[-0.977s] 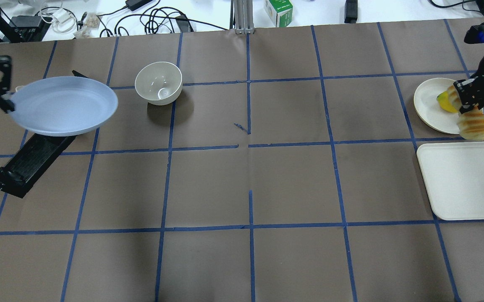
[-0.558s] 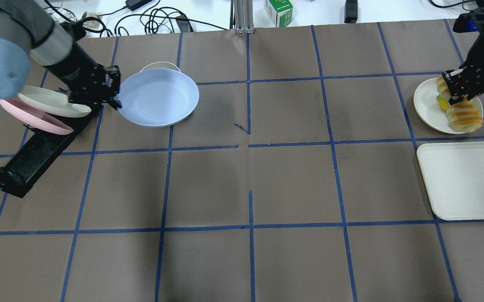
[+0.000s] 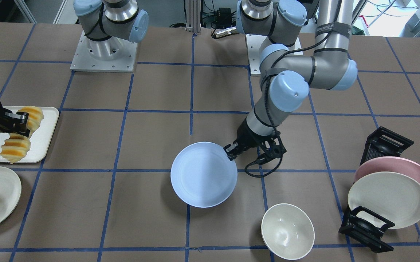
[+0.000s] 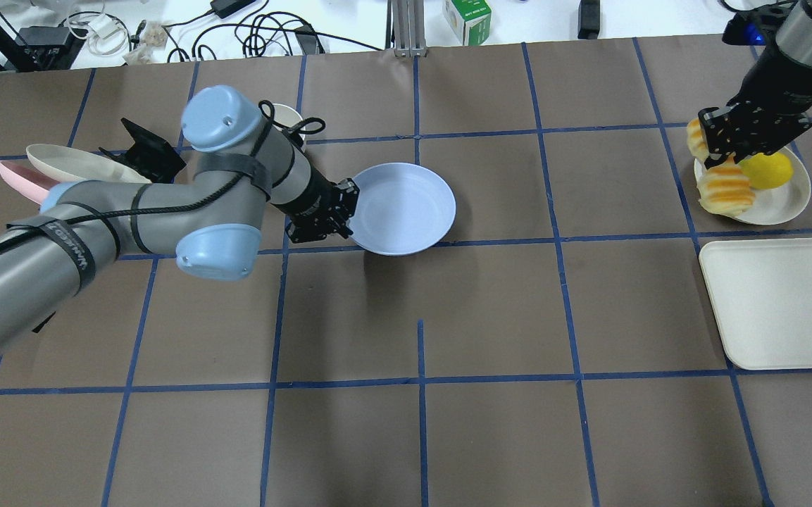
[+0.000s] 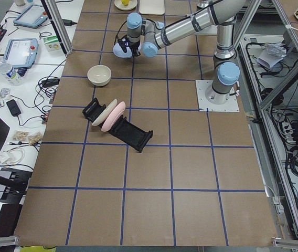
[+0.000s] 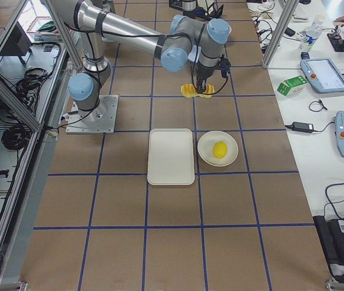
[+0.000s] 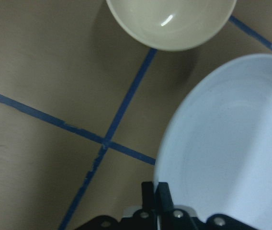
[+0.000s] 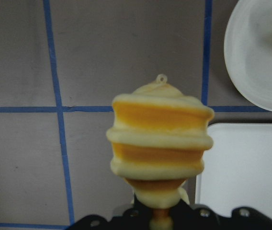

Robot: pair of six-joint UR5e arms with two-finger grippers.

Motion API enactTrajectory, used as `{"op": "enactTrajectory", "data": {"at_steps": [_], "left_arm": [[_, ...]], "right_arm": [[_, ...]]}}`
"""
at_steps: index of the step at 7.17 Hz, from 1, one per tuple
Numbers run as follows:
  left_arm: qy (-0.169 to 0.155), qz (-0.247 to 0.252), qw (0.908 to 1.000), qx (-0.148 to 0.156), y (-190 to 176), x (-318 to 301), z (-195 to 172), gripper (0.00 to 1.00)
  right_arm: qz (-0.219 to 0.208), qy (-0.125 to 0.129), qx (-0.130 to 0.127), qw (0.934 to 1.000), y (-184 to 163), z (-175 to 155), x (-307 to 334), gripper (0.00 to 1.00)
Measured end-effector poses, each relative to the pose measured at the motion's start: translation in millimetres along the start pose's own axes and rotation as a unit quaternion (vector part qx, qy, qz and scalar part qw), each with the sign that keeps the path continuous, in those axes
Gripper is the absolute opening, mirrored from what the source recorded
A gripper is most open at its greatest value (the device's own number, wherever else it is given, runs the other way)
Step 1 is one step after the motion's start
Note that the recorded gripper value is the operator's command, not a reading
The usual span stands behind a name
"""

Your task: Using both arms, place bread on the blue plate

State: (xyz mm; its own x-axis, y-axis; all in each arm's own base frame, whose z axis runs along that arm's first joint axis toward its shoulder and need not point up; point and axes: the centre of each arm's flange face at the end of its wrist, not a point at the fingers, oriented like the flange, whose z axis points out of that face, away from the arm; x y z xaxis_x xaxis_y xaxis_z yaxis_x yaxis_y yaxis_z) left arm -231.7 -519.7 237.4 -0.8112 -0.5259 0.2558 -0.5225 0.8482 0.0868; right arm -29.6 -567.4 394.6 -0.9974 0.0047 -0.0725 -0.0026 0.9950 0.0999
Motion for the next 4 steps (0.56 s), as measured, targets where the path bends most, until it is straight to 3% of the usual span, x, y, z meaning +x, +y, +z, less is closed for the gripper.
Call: {"op": "enactTrajectory", "data": {"at_steps": [1,2,4], "left_arm": [[-0.002,0.001,1.0,-0.004,10,3,14,0.37],[-0.004,0.002,1.0,-0.006,14,4,22,0.41],[0.001,0.005,1.0,-0.001,14,9,18,0.54]], "right_arm": [[0.004,-0.018,0.001,0.9998,-4,6,-26,0.0],[0.011,-0.033,-0.003,0.9994,-9,15,-55,0.0],[0.017,-0.039,-0.013,0.999,-9,29,-103,0.0]]}}
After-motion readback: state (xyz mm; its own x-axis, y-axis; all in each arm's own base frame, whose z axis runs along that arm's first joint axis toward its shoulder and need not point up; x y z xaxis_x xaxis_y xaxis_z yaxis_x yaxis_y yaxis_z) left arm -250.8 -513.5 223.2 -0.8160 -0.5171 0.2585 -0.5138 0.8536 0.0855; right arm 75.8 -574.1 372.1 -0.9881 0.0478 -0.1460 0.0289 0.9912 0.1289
